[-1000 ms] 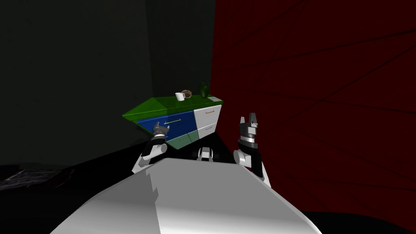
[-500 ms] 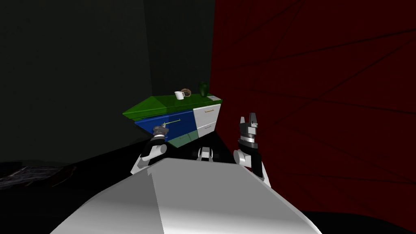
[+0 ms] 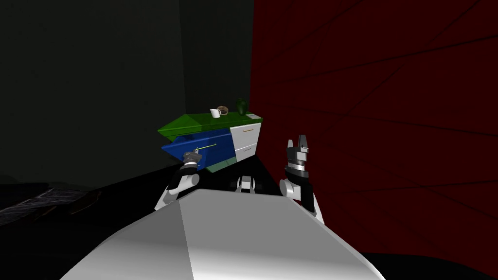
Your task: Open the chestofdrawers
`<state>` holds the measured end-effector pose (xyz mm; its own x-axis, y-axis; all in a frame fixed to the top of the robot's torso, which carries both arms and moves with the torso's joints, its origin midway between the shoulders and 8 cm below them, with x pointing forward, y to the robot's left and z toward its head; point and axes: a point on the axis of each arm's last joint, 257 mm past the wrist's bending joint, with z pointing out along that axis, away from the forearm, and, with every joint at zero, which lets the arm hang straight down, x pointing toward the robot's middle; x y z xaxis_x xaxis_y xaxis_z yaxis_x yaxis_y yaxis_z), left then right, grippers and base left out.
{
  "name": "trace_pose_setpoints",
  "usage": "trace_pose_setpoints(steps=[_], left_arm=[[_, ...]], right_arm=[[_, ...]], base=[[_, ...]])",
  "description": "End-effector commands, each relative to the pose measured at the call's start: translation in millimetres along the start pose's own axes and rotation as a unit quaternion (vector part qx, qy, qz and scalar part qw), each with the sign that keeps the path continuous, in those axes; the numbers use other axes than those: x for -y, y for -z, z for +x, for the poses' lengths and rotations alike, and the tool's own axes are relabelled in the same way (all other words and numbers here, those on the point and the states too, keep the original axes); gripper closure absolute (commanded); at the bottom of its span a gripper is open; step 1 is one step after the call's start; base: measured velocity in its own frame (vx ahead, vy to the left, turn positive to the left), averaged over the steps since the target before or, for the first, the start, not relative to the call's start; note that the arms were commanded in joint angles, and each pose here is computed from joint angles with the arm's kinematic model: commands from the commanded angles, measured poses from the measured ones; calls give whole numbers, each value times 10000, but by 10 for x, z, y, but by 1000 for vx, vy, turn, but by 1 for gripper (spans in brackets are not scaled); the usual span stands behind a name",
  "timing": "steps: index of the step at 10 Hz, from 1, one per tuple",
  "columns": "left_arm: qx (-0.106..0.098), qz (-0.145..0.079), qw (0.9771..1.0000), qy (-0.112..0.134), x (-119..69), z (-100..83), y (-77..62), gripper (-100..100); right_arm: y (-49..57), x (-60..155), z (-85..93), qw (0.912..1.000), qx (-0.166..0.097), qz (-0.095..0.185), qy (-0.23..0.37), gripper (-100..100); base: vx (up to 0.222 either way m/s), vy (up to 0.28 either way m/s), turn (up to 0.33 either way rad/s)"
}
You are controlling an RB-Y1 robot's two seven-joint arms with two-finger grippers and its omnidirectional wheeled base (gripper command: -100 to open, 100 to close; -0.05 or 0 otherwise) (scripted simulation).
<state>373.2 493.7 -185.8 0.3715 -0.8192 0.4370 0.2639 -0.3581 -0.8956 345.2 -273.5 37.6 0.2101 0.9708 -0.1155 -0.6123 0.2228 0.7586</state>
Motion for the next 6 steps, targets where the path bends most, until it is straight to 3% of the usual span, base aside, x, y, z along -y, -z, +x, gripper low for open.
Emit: trace_pose_setpoints(steps=[1, 2, 3, 6], left_arm=[[-58, 83, 9999, -8, 78, 40, 22, 100], [-15, 7, 10000, -6, 18, 8, 24, 100], [14, -19, 10000, 8, 114, -15, 69, -100], [20, -19, 10000, 21, 290, -10, 127, -100]], right_arm=[[0, 0, 0, 10000, 0, 0, 0, 0], [0, 0, 0, 10000, 0, 0, 0, 0], [0, 0, 0, 10000, 0, 1, 1, 0], [1, 0, -1, 10000, 0, 1, 2, 0]], base=[[-122, -106, 21], [-57, -50, 7], [12, -10, 2], [40, -7, 1]])
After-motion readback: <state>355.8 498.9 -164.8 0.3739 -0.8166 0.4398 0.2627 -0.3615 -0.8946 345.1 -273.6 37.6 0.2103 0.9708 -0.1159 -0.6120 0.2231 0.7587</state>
